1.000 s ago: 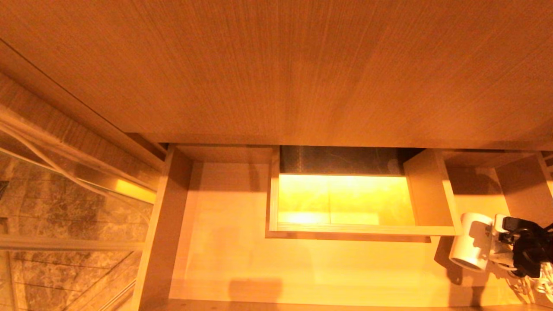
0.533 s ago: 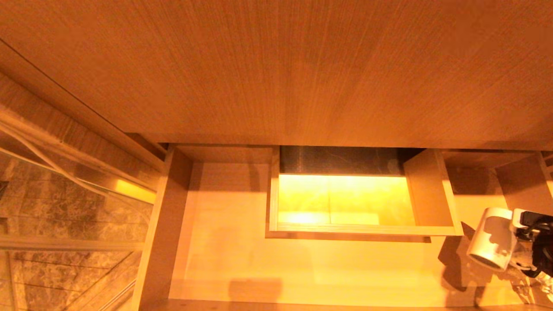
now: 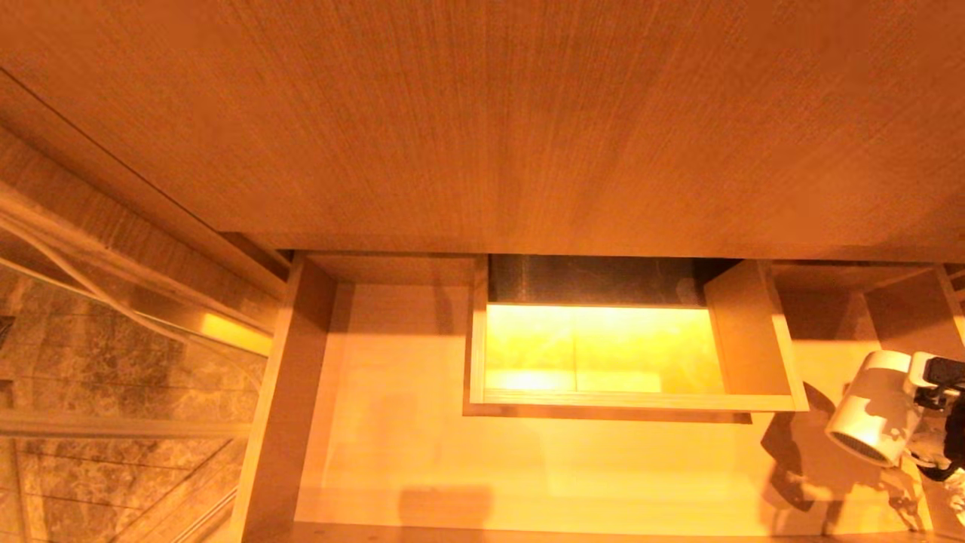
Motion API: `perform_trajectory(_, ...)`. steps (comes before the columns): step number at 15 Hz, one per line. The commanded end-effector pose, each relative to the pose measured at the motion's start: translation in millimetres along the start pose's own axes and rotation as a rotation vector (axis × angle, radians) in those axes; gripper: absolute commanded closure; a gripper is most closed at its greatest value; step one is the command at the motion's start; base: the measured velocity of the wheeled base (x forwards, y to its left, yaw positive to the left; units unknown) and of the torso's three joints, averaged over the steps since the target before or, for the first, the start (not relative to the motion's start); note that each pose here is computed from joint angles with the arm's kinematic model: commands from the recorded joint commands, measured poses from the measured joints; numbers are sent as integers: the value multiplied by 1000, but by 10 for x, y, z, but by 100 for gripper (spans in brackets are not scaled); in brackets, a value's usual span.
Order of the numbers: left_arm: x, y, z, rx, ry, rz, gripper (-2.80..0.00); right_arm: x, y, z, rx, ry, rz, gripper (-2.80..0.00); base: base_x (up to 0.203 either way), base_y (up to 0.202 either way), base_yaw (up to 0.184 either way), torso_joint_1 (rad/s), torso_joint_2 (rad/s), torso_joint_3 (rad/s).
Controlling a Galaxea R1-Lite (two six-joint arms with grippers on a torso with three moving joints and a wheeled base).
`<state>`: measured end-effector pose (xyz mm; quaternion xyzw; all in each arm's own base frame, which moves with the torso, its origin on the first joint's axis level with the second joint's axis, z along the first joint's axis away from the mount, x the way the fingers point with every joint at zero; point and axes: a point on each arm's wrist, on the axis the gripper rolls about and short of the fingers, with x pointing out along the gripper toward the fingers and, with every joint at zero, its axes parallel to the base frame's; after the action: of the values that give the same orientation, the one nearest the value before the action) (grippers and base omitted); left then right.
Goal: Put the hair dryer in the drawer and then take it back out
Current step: Take the hairdryer out
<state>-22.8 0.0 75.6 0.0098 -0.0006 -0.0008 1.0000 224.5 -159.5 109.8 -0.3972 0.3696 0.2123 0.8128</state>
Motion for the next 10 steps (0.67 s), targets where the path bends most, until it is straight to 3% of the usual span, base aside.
perform_trajectory(1,1,0,-4,0,1,0,0,-71,-9,37,-16,-4,-24,0,0,0,0,0,0,0)
perform_trajectory(10,1,0,-4,0,1,0,0,-504,-1,242,35,-20,-133,0,0,0,0,0,0,0)
